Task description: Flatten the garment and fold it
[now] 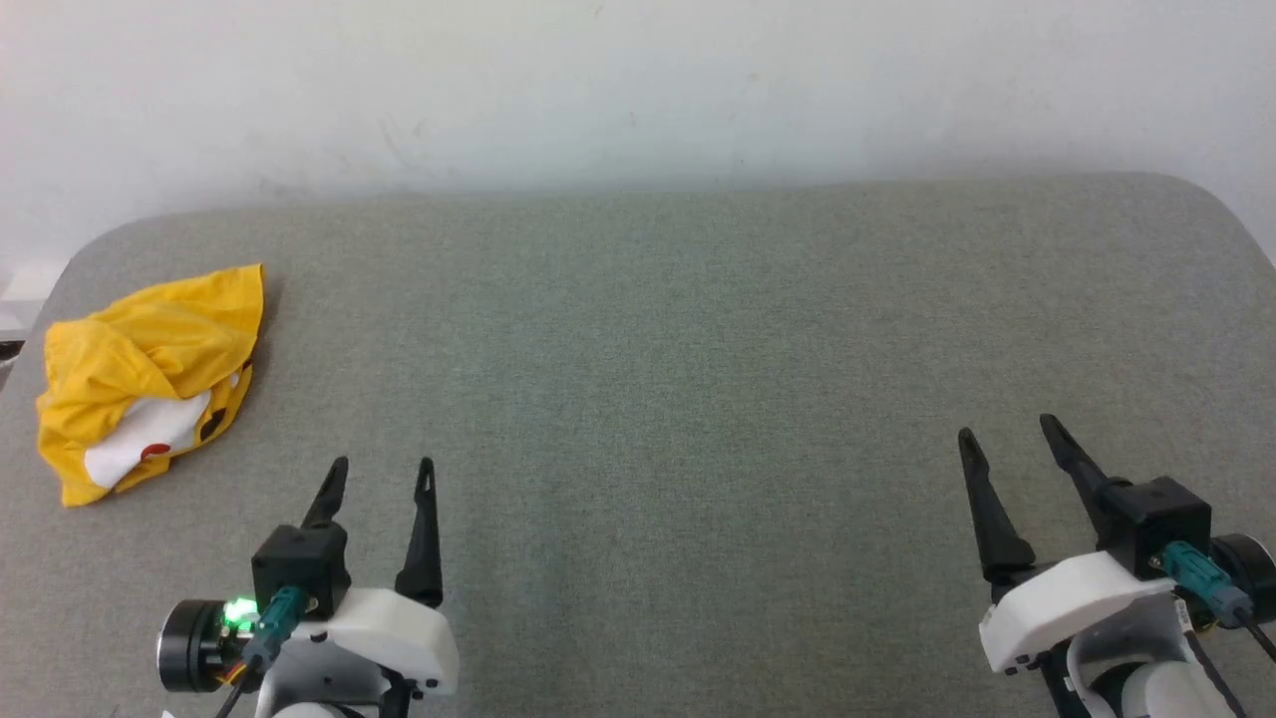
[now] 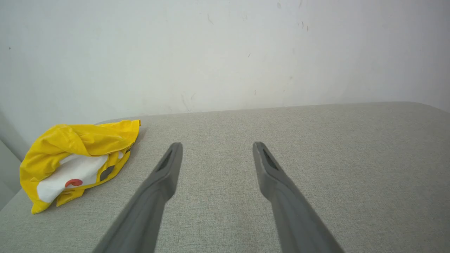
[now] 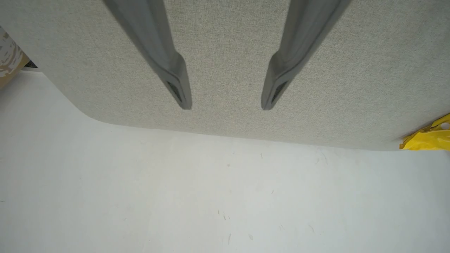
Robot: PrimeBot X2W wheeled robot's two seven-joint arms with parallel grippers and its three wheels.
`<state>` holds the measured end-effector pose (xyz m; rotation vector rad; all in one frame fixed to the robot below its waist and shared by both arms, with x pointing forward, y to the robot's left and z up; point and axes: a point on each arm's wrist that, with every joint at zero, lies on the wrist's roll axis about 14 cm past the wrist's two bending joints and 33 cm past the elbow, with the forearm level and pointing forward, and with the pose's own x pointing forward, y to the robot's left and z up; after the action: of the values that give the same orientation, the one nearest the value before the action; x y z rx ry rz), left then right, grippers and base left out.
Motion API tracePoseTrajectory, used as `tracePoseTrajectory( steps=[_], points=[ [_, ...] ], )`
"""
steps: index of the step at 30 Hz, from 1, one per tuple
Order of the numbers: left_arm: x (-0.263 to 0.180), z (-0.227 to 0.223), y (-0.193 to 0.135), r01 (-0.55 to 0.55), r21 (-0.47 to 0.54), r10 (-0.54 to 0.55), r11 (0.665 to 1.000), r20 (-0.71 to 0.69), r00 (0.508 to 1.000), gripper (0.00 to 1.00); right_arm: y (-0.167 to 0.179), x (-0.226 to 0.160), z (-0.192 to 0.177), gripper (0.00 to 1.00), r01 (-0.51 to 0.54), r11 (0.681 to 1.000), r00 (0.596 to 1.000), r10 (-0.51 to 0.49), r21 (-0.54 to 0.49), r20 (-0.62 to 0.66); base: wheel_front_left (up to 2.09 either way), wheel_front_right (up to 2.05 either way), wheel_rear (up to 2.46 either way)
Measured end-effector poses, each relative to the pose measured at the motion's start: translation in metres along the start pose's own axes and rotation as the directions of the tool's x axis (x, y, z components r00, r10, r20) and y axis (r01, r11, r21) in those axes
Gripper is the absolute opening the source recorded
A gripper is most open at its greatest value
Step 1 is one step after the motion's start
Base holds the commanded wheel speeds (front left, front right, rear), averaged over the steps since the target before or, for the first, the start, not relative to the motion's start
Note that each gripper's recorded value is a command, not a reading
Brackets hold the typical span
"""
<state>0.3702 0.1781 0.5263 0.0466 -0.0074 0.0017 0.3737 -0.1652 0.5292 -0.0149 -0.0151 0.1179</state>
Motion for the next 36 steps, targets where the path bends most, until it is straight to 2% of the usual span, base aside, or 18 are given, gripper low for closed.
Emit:
tracePoseTrajectory(
  steps=[18,36],
  points=[
    [0.001,0.001,0.000,0.000,-0.011,0.000,1.000,0.027,1.000,1.00,-0.007,0.002,-0.001,1.00,0.021,0.999,1.000,-0.021,0.031,0.020,0.00,0.00,0.00],
    [-0.007,0.001,0.014,-0.045,-0.034,0.047,0.998,0.045,0.998,1.00,0.007,0.014,-0.001,1.00,-0.024,0.998,0.999,0.022,0.049,0.046,0.00,0.00,0.00]
  ],
)
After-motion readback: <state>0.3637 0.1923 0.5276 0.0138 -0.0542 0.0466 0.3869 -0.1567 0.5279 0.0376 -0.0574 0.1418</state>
